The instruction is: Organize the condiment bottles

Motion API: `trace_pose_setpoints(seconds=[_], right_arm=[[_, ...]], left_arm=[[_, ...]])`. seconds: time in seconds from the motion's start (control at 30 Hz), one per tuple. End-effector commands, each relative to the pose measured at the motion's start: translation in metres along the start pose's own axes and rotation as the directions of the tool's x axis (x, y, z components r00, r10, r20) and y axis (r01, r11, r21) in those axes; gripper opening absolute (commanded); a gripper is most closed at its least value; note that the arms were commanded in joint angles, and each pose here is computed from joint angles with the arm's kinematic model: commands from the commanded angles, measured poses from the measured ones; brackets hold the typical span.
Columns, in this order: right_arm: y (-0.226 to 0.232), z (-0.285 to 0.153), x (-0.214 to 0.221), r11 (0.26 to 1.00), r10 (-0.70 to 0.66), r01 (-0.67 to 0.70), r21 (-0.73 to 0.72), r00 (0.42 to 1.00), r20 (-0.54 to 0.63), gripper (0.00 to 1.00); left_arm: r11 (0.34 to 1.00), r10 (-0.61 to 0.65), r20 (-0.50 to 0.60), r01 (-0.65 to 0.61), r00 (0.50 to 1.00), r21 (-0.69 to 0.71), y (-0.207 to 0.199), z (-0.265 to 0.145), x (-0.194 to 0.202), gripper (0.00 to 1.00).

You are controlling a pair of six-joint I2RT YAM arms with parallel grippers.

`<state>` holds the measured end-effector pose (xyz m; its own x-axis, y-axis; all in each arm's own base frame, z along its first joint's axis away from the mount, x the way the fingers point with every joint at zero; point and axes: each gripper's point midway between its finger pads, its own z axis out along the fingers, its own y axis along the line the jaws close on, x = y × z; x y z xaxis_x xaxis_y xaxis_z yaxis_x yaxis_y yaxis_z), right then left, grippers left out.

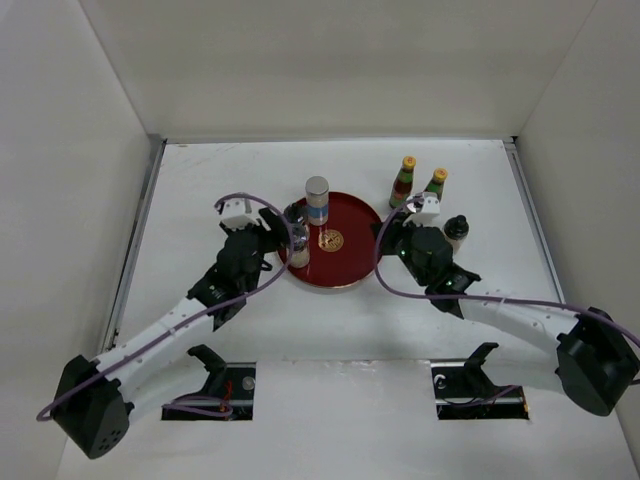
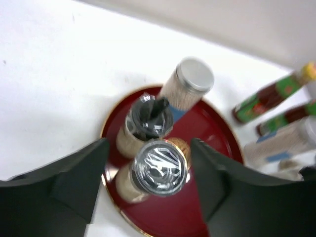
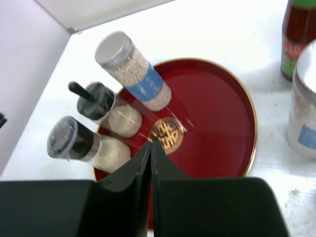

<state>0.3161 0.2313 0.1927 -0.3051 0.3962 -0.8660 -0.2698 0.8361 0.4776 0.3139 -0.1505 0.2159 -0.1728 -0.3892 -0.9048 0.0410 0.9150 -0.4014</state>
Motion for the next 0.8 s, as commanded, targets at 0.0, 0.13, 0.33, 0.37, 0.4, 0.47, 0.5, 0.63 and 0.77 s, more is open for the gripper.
trace_pose_setpoints(seconds=[0.0,0.13,0.33,0.37,0.4,0.47,0.5,0.63,0.77], right_arm=[[0.022,0.005,-0.046,1.000,0.003,-0.003,-0.003,0.997,0.080,0.07],[0.019,0.018,-0.083,0.997,-0.059,0.052,0.064,0.992,0.109,0.10],[-0.017,0.046,-0.120,0.974,-0.099,0.073,0.214,0.989,0.114,0.20],[-0.024,0.050,-0.126,0.968,-0.104,0.073,0.240,0.987,0.120,0.23],[-0.031,0.055,-0.131,0.961,-0.112,0.076,0.265,0.986,0.122,0.26],[-0.048,0.065,-0.141,0.941,-0.150,0.109,0.320,0.983,0.106,0.34],[-0.055,0.070,-0.147,0.930,-0.167,0.123,0.346,0.981,0.100,0.39],[-0.074,0.090,-0.151,0.890,-0.226,0.188,0.415,0.973,0.044,0.59],[-0.095,0.097,-0.153,0.842,-0.273,0.227,0.490,0.962,0.024,0.70]], left_arm=[[0.996,-0.090,0.143,0.092,0.986,-0.004,0.015,-0.004,-0.033,0.53],[0.989,-0.133,0.158,0.142,0.978,-0.048,0.042,-0.007,-0.026,0.32],[0.972,-0.211,0.186,0.226,0.960,-0.065,0.067,-0.013,-0.011,0.27],[0.970,-0.222,0.187,0.237,0.957,-0.061,0.068,-0.013,-0.007,0.28],[0.968,-0.231,0.187,0.246,0.955,-0.059,0.070,-0.014,-0.003,0.30],[0.968,-0.231,0.187,0.245,0.955,-0.054,0.070,-0.014,-0.002,0.33],[0.969,-0.229,0.183,0.242,0.956,-0.052,0.070,-0.014,0.000,0.35],[0.968,-0.230,0.173,0.243,0.958,-0.056,0.072,-0.013,0.008,0.41],[0.967,-0.237,0.168,0.248,0.957,-0.053,0.073,-0.012,0.010,0.46]])
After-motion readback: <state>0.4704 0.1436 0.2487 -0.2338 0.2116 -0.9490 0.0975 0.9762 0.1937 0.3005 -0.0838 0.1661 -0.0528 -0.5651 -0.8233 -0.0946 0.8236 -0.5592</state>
